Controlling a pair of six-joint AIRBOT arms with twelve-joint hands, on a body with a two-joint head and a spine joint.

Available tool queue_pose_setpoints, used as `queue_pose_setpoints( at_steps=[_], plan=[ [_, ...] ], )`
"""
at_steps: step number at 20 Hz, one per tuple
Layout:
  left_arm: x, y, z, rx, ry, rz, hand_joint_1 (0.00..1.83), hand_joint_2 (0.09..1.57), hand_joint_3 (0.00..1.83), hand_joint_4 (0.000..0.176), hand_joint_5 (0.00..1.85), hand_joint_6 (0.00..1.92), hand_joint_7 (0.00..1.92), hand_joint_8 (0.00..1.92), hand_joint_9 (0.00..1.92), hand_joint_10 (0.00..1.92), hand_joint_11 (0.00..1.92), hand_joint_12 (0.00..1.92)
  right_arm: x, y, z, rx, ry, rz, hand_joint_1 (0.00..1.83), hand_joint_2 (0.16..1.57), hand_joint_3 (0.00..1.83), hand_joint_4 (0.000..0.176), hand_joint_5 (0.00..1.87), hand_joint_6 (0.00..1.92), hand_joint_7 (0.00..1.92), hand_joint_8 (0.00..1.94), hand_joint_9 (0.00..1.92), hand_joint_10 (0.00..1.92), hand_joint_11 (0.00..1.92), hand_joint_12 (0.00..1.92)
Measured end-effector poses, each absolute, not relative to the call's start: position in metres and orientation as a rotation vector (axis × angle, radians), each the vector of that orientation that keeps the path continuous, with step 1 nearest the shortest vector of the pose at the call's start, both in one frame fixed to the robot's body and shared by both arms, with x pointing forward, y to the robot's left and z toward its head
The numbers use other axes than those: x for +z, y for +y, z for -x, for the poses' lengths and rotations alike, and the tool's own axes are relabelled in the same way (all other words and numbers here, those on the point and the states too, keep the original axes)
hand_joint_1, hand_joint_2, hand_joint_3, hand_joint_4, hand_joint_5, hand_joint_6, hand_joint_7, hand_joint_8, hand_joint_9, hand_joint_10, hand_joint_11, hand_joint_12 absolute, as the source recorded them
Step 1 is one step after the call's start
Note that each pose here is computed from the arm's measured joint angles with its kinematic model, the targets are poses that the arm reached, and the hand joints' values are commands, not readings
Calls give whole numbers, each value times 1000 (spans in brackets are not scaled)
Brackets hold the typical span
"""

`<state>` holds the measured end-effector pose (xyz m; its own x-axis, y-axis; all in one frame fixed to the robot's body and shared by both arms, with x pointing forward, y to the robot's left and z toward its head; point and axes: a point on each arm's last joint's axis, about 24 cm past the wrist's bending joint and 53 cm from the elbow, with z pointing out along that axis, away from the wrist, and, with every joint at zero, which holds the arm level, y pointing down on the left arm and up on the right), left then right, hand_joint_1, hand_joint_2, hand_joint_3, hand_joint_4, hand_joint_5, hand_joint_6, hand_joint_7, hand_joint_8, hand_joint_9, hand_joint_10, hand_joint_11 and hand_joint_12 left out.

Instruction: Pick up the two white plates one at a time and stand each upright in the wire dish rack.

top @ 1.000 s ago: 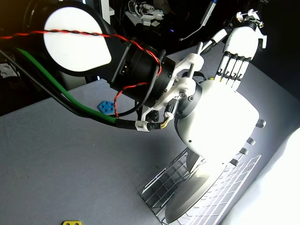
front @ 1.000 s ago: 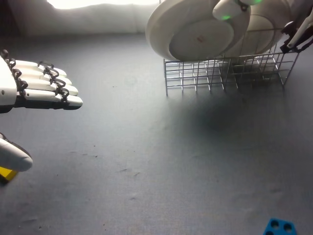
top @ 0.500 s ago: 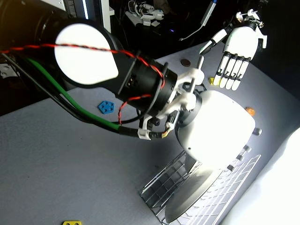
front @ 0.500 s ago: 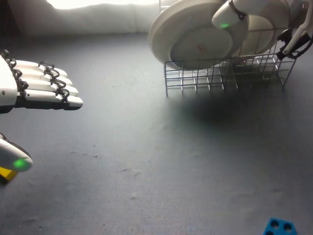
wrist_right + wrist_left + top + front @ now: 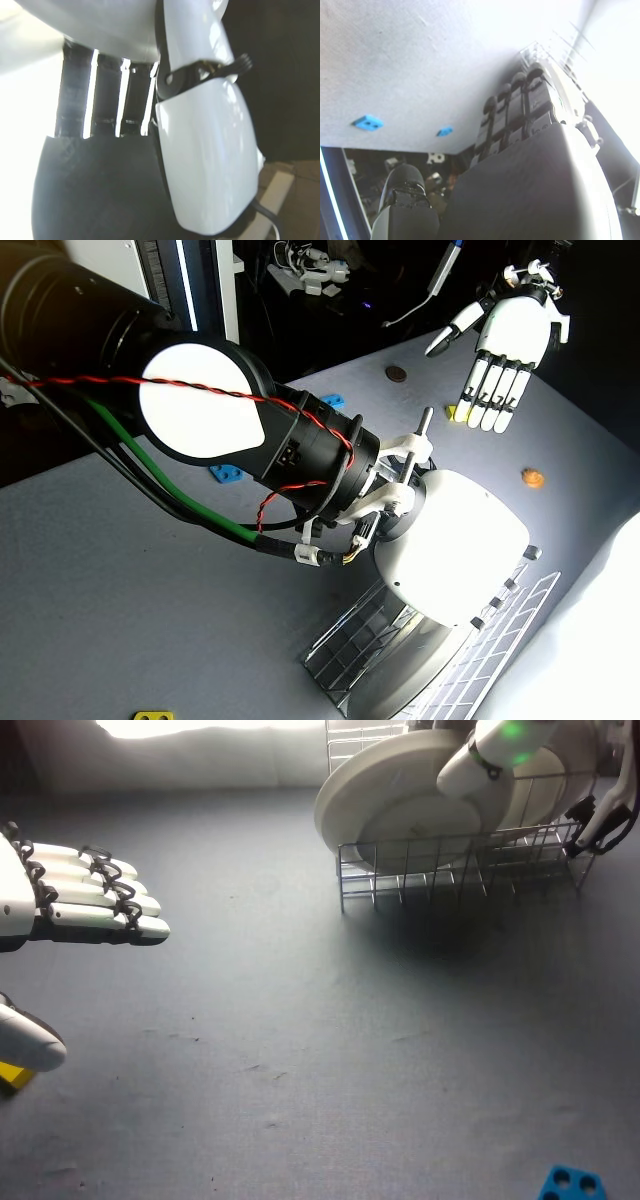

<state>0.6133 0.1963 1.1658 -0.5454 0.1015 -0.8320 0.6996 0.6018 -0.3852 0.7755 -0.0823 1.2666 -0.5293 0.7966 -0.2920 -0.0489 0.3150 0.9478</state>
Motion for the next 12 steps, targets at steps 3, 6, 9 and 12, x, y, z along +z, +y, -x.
queue_pose_setpoints(
  at_steps=[3, 6, 9, 12],
  plan=[
    [1165, 196, -613, -930, 2014, -634, 0, 1083, 2, 0, 13, 4, 19, 3, 0, 0, 0, 0, 1261, -81, -774, 1319, 1779, -661, 1499, 1044, 0, 0, 1058, 776, 1164, 544, 1061, 811, 923, 1390],
    [1165, 197, -613, -928, 2015, -636, 0, 1081, 1, 0, 28, 9, 22, 4, 0, 0, 0, 0, 1257, -80, -774, 1319, 1785, -658, 1498, 1051, 1, 0, 1036, 827, 1158, 561, 1027, 846, 910, 1405],
    [1165, 197, -613, -928, 2015, -636, 0, 1085, 3, 0, 24, 6, 21, 3, 0, 0, 0, 0, 1257, -79, -773, 1324, 1785, -653, 1492, 1079, 1, 0, 987, 955, 1062, 706, 934, 950, 889, 1432],
    [1165, 197, -613, -928, 2015, -636, 0, 1083, 2, 0, 15, 1, 11, 0, 0, 0, 0, 0, 1254, -77, -772, 1326, 1789, -647, 1490, 1100, 0, 0, 943, 1038, 1020, 808, 861, 1033, 853, 1456]
  ],
)
